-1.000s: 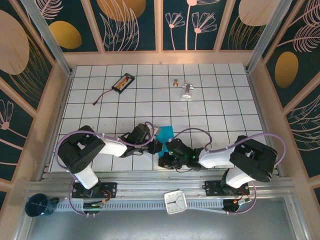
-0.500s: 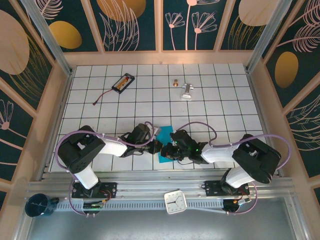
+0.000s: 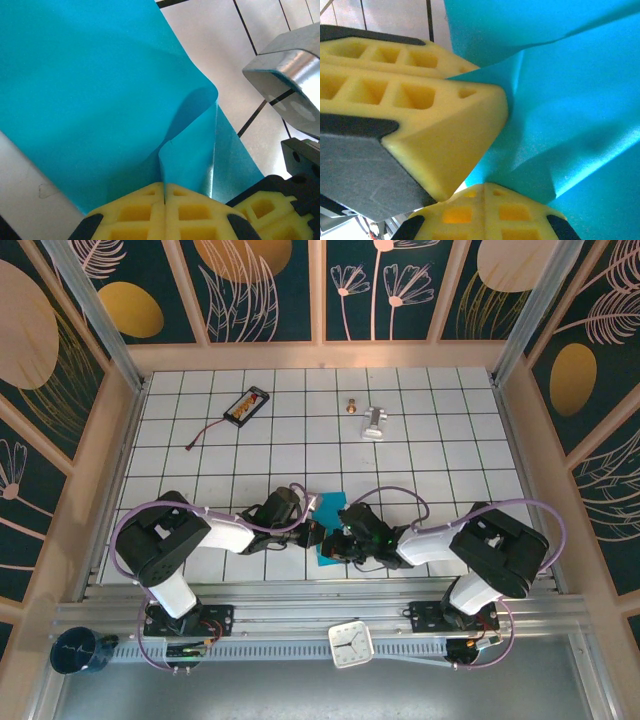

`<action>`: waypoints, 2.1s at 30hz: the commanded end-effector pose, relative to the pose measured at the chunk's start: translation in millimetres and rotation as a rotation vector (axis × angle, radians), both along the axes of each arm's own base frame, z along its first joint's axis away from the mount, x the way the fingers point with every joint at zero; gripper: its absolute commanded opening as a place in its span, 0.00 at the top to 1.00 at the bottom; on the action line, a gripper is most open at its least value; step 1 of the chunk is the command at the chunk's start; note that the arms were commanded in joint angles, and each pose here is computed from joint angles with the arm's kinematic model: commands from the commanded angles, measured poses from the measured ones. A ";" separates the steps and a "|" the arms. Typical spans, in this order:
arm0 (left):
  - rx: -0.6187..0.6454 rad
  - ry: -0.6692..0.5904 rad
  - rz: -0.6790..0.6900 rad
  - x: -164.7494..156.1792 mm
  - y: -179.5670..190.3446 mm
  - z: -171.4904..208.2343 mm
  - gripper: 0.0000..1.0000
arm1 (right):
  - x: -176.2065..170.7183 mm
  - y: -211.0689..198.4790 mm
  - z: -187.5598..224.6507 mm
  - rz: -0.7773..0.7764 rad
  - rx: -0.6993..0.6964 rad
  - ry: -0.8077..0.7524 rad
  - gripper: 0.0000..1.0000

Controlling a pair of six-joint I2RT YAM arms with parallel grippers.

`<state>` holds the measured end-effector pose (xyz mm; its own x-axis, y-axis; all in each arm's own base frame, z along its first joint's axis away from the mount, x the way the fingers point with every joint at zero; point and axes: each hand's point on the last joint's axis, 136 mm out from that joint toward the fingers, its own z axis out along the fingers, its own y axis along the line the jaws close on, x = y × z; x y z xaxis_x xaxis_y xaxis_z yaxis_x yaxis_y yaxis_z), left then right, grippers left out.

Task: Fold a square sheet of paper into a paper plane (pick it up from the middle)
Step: Fold the triangle at the bottom-center of the table.

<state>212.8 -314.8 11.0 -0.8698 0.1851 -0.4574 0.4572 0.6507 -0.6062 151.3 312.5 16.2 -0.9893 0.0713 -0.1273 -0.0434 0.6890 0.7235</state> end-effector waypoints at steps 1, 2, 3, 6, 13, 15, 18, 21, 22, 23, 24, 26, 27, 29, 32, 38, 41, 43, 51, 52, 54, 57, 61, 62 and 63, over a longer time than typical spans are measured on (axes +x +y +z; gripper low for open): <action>0.268 0.072 0.073 -9.1 47.9 -63.9 1.00 | -23.2 -13.5 -18.7 0.014 -0.065 0.053 1.00; 0.270 0.073 0.071 -9.7 48.2 -64.3 1.00 | -25.5 -14.5 -18.9 0.013 -0.066 0.056 1.00; 0.270 0.071 0.074 -8.9 48.2 -64.2 1.00 | -28.3 -14.8 -18.9 0.016 -0.069 0.056 1.00; 0.274 0.072 0.072 -9.0 48.2 -65.2 1.00 | -36.1 -12.8 -18.3 0.035 -0.074 0.061 1.00; 0.279 0.073 0.071 -8.3 48.3 -66.0 1.00 | -47.6 -1.0 -8.6 0.089 -0.048 0.049 1.00; 0.277 0.073 0.067 -8.9 47.5 -65.7 1.00 | -36.2 -0.4 3.7 0.076 -0.019 0.010 1.00; 0.278 0.074 0.066 -8.6 47.3 -65.5 1.00 | -12.1 -8.2 22.4 0.020 0.032 -0.038 1.00; 0.277 0.075 0.065 -8.5 46.9 -65.6 1.00 | 10.4 -21.3 32.7 -0.047 0.055 -0.070 1.00; 0.278 0.076 0.065 -8.6 46.9 -65.6 1.00 | 17.5 -25.8 34.4 -0.071 0.058 -0.077 1.00; 0.277 0.075 0.065 -8.3 46.5 -65.7 1.00 | 23.2 -29.2 35.0 -0.088 0.058 -0.081 1.00; 0.278 0.076 0.067 -8.0 46.7 -65.9 1.00 | 30.1 -32.9 35.3 -0.108 0.055 -0.083 1.00; 0.277 0.075 0.067 -7.8 46.3 -65.7 1.00 | 40.0 -35.1 36.7 -0.125 0.048 -0.094 1.00; 0.278 0.075 0.066 -8.3 46.6 -65.7 1.00 | 44.2 -34.7 36.6 -0.128 0.041 -0.097 1.00; 0.276 0.077 0.066 -8.4 46.3 -65.6 1.00 | 50.2 -32.8 35.5 -0.126 0.027 -0.101 1.00; 0.274 0.077 0.066 -8.2 45.9 -65.4 1.00 | 55.3 -29.3 30.3 -0.121 0.017 -0.091 1.00; 0.277 0.076 0.067 -9.0 47.7 -65.5 1.00 | 57.1 -25.4 15.3 -0.104 -0.009 -0.065 1.00; 0.278 0.077 0.067 -9.8 48.2 -65.5 1.00 | 52.8 -34.9 1.5 -0.110 -0.052 -0.035 1.00; 0.281 0.077 0.068 -10.0 49.3 -66.0 1.00 | 49.0 -41.8 -6.3 -0.114 -0.076 -0.017 1.00; 0.288 0.077 0.066 -10.4 50.2 -67.6 1.00 | 41.6 -61.1 -21.4 -0.119 -0.126 0.018 1.00; 0.289 0.076 0.066 -10.2 50.1 -67.7 1.00 | 43.6 -61.2 -18.4 -0.119 -0.120 0.011 1.00; 0.291 0.075 0.063 -10.5 50.3 -68.1 1.00 | 48.0 -60.0 -10.0 -0.116 -0.105 -0.006 1.00; 0.290 0.075 0.063 -10.4 50.0 -68.0 1.00 | 55.2 -54.2 7.5 -0.104 -0.071 -0.046 1.00; 0.292 0.076 0.063 -10.8 50.5 -68.4 1.00 | 57.2 -43.1 25.2 -0.082 -0.007 -0.077 1.00; 0.290 0.076 0.063 -10.6 50.3 -68.4 1.00 | 57.2 -40.1 27.2 -0.076 0.001 -0.081 1.00; 0.291 0.077 0.063 -10.6 50.4 -68.6 1.00 | 56.6 -37.5 28.0 -0.068 0.005 -0.082 1.00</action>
